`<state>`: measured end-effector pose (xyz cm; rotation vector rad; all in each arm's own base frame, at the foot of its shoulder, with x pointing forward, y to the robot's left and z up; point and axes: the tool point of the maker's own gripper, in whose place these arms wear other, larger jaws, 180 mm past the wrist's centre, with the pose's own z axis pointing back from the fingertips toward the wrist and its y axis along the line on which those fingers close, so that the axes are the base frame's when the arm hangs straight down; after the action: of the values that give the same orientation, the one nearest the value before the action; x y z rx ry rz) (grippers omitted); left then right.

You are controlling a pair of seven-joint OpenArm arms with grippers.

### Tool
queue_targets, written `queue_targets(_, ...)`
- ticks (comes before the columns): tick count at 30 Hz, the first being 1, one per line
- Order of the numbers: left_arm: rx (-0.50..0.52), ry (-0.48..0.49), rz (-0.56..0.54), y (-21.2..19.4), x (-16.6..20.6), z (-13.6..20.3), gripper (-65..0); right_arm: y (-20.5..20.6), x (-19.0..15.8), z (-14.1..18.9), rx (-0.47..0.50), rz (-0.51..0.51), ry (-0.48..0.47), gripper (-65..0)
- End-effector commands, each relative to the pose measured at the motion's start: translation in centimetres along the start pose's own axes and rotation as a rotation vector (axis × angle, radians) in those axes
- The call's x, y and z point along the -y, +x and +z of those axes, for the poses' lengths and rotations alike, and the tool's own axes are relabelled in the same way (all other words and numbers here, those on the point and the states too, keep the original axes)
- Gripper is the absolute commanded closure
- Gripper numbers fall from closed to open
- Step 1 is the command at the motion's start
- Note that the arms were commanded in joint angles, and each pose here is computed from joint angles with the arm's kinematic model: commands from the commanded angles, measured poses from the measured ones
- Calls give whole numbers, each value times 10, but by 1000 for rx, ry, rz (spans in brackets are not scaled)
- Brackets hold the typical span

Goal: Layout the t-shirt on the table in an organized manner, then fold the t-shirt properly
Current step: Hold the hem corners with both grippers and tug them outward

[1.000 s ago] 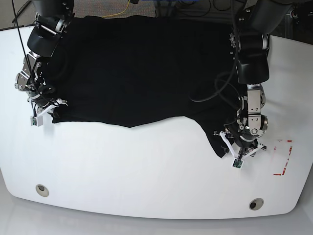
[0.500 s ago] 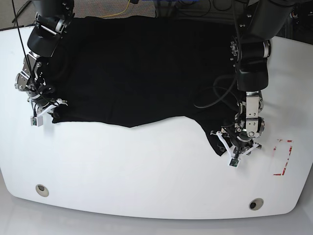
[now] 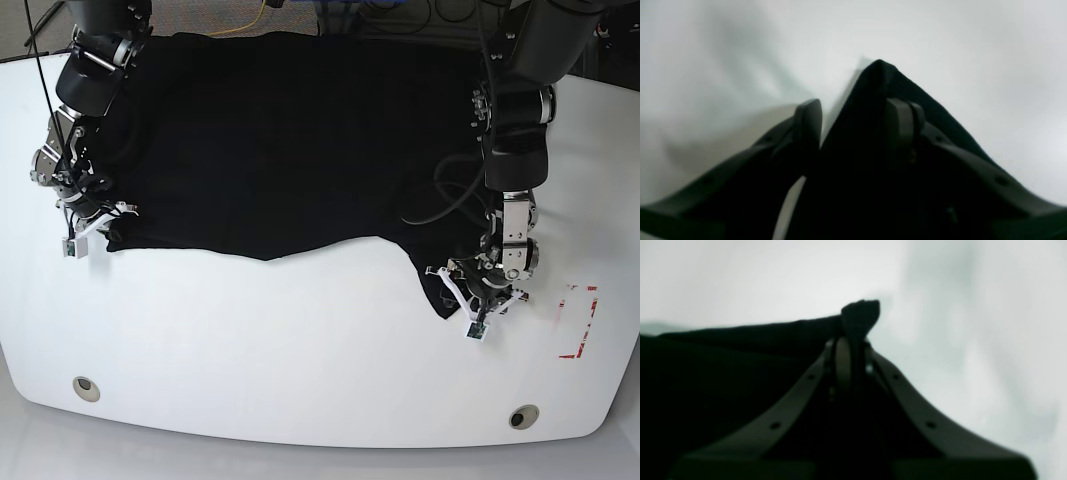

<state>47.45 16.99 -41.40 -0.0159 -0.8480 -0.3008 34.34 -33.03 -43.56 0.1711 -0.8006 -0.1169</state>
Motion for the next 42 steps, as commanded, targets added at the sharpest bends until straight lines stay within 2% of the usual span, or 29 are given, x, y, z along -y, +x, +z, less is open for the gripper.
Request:
queue_targets(1,40,2,-12,21,-5,2,-313,-16,4,1,-94,36,-15,-4)
queue_targets(5,35,2,-12,18,-6,2,-415,-16,4,1,-94,36,-15,-4)
queue_targets(9,34,2,-12,17,-5,2,-463,-15,4,1,-92,36,-15,-4)
queue_targets(22,40,-47,-27,14,4,5,-467,-15,4,1,-92,36,-15,-4)
queue_targets(32,162,-82,3,43,9,21,-467,-15,4,1,-92,36,-15,-4)
queue_targets(42,152,-86,0,40,11,19,-467,-15,4,1,-92,36,-15,-4)
